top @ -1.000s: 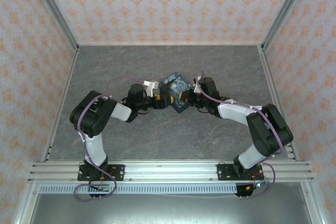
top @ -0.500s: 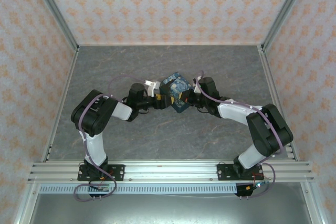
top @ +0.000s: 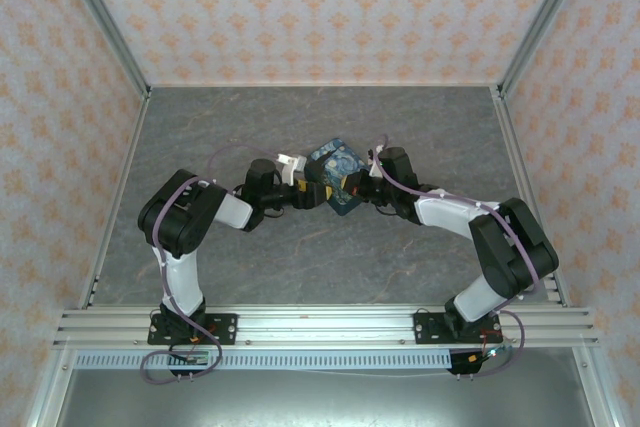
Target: Unlock the padlock with the key
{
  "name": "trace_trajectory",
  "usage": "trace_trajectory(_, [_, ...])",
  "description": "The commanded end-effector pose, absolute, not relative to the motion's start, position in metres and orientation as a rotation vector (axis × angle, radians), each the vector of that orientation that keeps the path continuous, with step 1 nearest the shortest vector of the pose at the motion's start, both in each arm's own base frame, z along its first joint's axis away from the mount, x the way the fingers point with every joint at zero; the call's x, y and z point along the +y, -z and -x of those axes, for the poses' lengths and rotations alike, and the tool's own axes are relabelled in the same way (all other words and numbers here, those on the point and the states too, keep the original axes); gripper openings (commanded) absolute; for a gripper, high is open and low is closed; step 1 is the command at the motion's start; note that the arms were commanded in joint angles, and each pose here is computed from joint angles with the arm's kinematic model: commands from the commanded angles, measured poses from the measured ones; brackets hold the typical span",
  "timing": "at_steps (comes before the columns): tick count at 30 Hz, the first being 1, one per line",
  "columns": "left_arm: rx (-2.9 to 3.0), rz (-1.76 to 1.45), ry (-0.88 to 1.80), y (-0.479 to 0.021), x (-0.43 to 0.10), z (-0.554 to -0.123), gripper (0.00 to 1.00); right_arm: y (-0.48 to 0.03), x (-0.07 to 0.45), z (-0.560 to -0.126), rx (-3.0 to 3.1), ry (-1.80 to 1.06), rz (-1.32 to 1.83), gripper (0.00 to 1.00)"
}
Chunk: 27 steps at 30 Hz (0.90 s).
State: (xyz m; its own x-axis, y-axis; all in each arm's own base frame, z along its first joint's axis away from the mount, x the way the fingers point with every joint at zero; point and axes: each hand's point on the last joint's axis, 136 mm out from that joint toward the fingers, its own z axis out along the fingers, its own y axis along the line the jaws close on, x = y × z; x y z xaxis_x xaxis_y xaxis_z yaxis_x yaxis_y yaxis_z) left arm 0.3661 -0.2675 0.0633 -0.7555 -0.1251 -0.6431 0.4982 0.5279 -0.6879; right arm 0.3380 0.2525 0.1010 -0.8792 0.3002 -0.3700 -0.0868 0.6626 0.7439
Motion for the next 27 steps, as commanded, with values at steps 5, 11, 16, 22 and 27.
trace_trajectory(5, [2.189,-0.318,1.185,-0.043,-0.267,-0.353,0.75,-0.085,0.244,-0.328,2.485,-1.038,-0.181,0.0])
trace_trajectory(11, [2.178,-0.316,1.173,-0.049,-0.265,-0.348,0.75,-0.085,0.243,-0.329,2.482,-1.041,-0.187,0.0])
trace_trajectory(16, [2.201,-0.297,1.158,-0.04,-0.261,-0.346,0.8,-0.085,0.243,-0.328,2.482,-1.041,-0.184,0.0])
trace_trajectory(22, [2.158,-0.245,1.168,-0.048,-0.256,-0.357,0.81,-0.086,0.242,-0.327,2.481,-1.038,-0.183,0.0])
trace_trajectory(27, [2.149,-0.239,1.146,-0.05,-0.252,-0.364,0.84,-0.085,0.241,-0.327,2.482,-1.031,-0.182,0.0])
